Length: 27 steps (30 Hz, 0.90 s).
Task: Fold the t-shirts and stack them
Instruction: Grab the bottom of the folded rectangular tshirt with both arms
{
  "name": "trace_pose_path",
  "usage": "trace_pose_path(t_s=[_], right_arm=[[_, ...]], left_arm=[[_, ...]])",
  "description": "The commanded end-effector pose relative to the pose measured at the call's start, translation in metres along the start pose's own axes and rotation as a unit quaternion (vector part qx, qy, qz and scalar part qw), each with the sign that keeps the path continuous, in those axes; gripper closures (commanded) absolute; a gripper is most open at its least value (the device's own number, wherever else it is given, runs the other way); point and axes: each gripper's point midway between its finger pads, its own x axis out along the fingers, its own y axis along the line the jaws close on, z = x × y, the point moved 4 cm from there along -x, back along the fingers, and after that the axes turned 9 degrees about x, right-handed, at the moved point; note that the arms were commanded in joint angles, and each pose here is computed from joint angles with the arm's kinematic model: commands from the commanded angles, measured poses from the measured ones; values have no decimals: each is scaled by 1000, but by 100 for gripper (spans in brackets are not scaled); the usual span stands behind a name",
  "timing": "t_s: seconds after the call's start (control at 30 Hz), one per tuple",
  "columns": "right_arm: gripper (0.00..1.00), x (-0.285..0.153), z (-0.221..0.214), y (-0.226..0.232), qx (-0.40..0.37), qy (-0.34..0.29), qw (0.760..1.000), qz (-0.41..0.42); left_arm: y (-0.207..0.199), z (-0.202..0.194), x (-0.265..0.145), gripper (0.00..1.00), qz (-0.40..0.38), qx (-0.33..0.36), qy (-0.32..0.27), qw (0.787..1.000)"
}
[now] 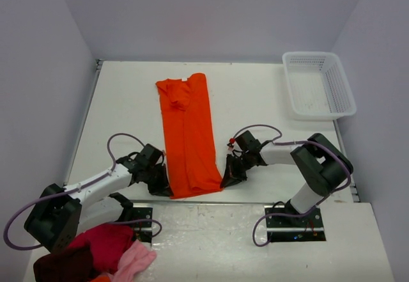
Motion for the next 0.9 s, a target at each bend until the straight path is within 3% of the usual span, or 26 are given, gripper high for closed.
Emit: trace_pose_path(t_s=[0.0,0.23,0.43,0.7,0.87], right_arm=[[100,-4,-3,-37,10,-57,993,-100],[100,-23,-21,-25,-2,-97,992,-81],[100,-17,-23,-27,-5,-66,994,-89],[100,-24,-22,-16,-55,-59,991,-106],[100,-36,-24,-12,-83,-62,987,-121]], left_arm=[[6,1,-3,100,29,21,3,999],[10,2,-4,100,47,20,2,999],[9,-2,-7,100,42,18,7,999],[-31,9,-30,100,-37,30,3,999],[-48,16,-54,100,-45,26,-12,999]])
